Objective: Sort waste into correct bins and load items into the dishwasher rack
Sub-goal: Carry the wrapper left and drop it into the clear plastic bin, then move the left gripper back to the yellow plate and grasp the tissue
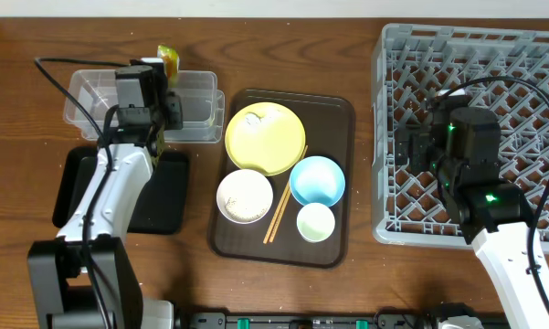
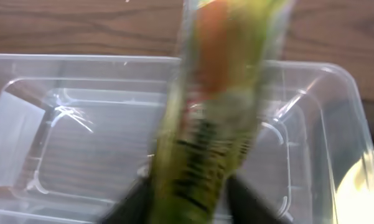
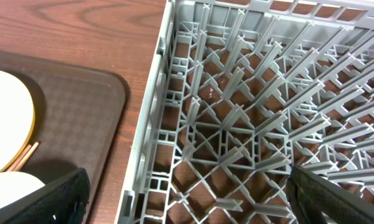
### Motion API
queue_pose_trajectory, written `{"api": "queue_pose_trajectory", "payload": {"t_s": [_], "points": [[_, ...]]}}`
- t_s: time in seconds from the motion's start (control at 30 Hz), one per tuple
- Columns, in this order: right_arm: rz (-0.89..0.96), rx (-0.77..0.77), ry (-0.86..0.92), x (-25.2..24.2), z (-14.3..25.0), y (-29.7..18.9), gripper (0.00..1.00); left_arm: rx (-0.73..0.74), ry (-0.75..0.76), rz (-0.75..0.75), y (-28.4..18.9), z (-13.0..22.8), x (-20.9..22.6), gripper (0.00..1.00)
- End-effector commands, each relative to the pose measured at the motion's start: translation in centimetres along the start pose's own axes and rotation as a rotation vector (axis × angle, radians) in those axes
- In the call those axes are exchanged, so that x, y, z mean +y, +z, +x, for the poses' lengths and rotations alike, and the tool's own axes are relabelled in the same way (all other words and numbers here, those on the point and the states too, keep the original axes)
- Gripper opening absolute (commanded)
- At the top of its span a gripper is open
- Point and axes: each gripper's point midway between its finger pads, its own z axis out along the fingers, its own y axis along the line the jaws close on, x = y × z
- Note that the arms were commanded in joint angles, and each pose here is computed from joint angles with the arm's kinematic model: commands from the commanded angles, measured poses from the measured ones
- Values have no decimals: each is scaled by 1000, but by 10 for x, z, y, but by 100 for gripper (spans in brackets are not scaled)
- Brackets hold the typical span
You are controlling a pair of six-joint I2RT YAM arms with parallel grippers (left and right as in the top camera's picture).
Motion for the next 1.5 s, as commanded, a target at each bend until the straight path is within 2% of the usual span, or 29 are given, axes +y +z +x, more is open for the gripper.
{"api": "queue_pose_trajectory", "payload": {"t_s": [0.0, 0.07, 0.2, 0.33, 0.4, 0.6, 0.73, 0.87, 1.03, 1.3, 1.37, 1.47], "points": [[3, -20, 5, -3, -9, -3, 99, -16, -12, -12, 0, -8, 4, 50], [2, -19, 4, -3, -8, -3, 99, -16, -12, -12, 0, -8, 4, 56], [2, -19, 4, -3, -8, -3, 99, -16, -11, -11, 0, -8, 4, 56], [3, -19, 4, -3, -8, -3, 99, -16, -11, -11, 0, -8, 3, 64], [3, -19, 5, -3, -8, -3, 99, -15, -11, 8, 0, -8, 0, 64], [3, -19, 5, -3, -8, -3, 99, -41, 1, 244, -14, -17, -54, 65], [3, -20, 5, -3, -9, -3, 99, -66, 50, 351, -32, -24, -104, 72], [3, -20, 5, -3, -9, -3, 99, -67, 160, 419, -41, -16, -145, 79], [3, -20, 5, -3, -9, -3, 99, -49, 191, 414, -35, -12, -156, 81], [3, -19, 5, -3, -8, -3, 99, -102, 178, 433, -66, -83, -164, 82], [3, -19, 5, -3, -8, -3, 99, -91, 182, 434, -63, -83, -166, 82], [3, -18, 5, -3, -8, -3, 99, -9, 194, 434, -43, -61, -173, 82]]}}
